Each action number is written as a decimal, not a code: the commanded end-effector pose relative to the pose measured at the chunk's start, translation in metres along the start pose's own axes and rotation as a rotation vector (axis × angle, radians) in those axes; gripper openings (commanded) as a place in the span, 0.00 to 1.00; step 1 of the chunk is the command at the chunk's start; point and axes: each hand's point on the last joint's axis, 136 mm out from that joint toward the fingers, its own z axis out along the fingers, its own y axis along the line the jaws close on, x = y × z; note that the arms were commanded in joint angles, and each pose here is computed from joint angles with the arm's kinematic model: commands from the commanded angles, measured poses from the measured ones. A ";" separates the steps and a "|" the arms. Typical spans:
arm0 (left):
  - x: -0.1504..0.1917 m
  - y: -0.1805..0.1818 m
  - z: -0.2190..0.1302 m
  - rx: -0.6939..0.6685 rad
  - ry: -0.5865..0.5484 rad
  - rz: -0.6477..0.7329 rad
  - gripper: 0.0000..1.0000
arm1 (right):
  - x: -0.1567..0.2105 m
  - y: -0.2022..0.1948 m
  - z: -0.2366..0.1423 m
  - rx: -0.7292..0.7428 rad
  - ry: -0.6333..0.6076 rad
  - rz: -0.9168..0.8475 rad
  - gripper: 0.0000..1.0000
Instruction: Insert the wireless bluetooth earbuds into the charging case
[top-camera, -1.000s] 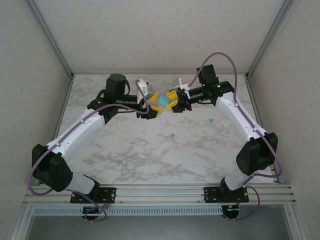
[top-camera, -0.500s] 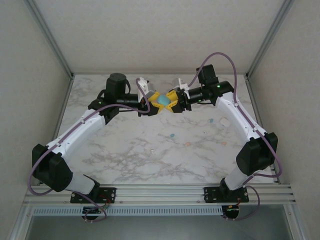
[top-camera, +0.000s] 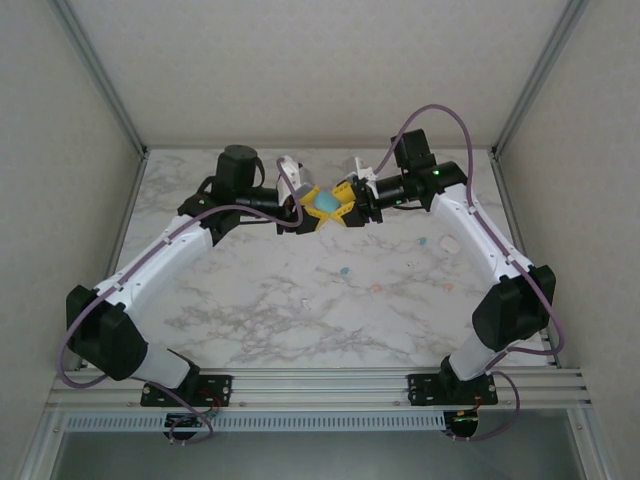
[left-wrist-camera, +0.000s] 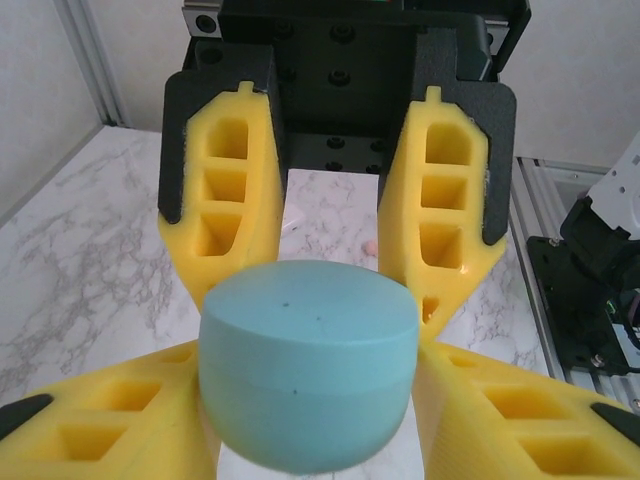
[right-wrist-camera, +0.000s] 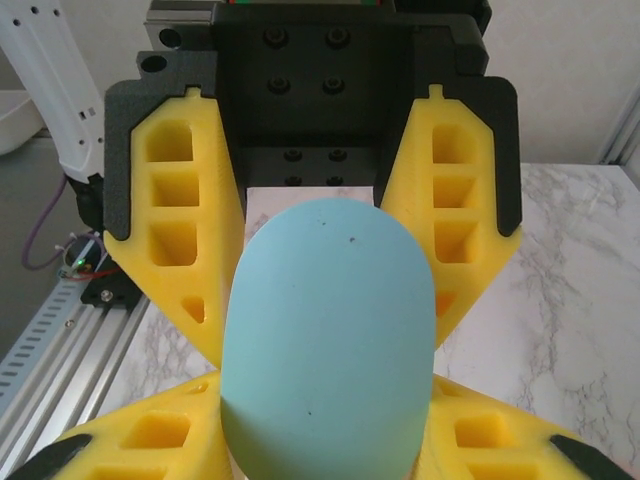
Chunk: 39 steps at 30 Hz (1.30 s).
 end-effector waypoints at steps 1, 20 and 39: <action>-0.010 -0.008 0.005 0.037 -0.008 0.020 0.50 | -0.006 -0.003 0.003 0.020 0.020 -0.019 0.31; -0.009 -0.006 0.004 0.020 0.000 0.006 0.30 | 0.001 -0.012 -0.002 0.081 0.065 0.045 0.43; -0.052 0.030 -0.017 -0.249 -0.320 0.023 0.24 | -0.041 -0.059 -0.054 0.309 -0.241 0.974 0.68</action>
